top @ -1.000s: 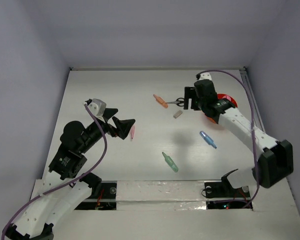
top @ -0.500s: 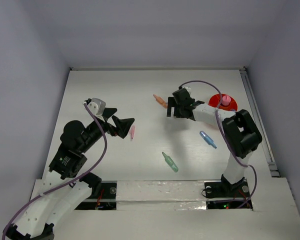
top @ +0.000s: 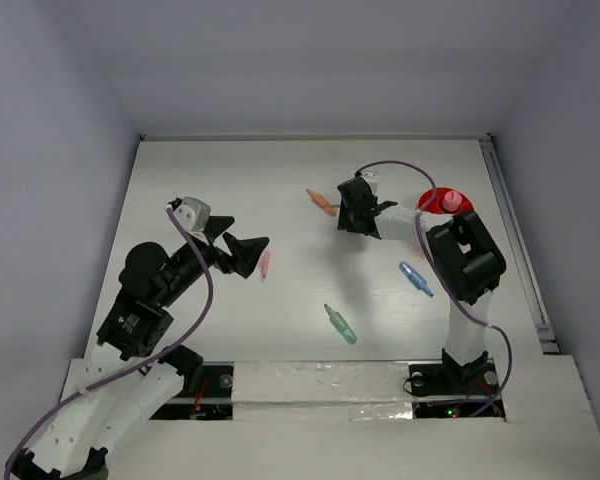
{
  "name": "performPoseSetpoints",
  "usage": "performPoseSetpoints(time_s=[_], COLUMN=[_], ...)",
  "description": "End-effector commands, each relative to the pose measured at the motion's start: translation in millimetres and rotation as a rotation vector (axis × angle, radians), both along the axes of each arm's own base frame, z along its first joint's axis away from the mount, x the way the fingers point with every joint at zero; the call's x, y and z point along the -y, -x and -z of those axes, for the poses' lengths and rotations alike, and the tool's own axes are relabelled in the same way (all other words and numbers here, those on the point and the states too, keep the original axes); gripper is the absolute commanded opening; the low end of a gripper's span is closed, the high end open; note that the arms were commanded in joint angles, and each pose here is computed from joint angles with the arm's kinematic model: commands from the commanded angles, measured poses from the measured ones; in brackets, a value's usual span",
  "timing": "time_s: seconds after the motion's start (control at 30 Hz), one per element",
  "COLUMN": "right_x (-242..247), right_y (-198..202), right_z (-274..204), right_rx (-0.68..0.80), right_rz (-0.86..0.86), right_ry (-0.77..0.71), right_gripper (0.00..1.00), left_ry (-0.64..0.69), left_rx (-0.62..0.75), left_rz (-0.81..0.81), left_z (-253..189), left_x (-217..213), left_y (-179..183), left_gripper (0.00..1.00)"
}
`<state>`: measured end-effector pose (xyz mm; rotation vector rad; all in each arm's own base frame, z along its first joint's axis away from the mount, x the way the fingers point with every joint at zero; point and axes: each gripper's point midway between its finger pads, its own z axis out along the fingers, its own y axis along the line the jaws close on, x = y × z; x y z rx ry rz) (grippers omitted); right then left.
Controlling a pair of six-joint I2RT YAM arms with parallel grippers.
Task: Sort the stationery into containers
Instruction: Pick up the stationery from the center of the board, then place the stationery in the storage box.
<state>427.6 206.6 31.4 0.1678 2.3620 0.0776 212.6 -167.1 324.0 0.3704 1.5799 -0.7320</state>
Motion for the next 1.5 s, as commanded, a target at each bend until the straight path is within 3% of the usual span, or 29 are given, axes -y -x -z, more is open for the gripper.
performPoseSetpoints(time_s=[0.0, 0.07, 0.17, 0.23, 0.43, 0.57, 0.87, 1.47], right_x=[0, 2, 4, -2, 25, 77, 183, 218], right_y=[-11, -11, -10, -4, 16, 50, 79, 63], right_z=[4, 4, -6, -30, -146, -172, -175, -150], right_rx=[0.024, 0.023, 0.056, 0.11, 0.354, 0.368, 0.315, 0.341], right_rz=[0.027, 0.027, 0.015, -0.022, -0.038, 0.024, 0.255, 0.467], right_ry=[0.029, 0.046, 0.039, 0.002, -0.016, 0.104, 0.23, 0.256], right_gripper=[0.49, 0.31, 0.16, 0.11, 0.1, 0.1, 0.1, 0.11], left_ry=[0.027, 0.027, 0.029, 0.032, 0.03, 0.037, 0.04, 0.028], left_rx=[0.048, 0.049, 0.053, 0.059, 0.053, 0.07, 0.07, 0.047], left_rz=[0.016, 0.015, 0.019, 0.016, 0.016, 0.005, 0.009, 0.013], left_z=[-13, -14, -15, -16, -15, -19, -19, -13], left_x=[1, 1, 1, 0, 1, -3, -3, 1], left_y=[2, 3, 4, 5, 4, 7, 6, 1], left_gripper=[0.99, 0.99, 0.99, 0.99, 0.99, 0.99, 0.99, 0.99])
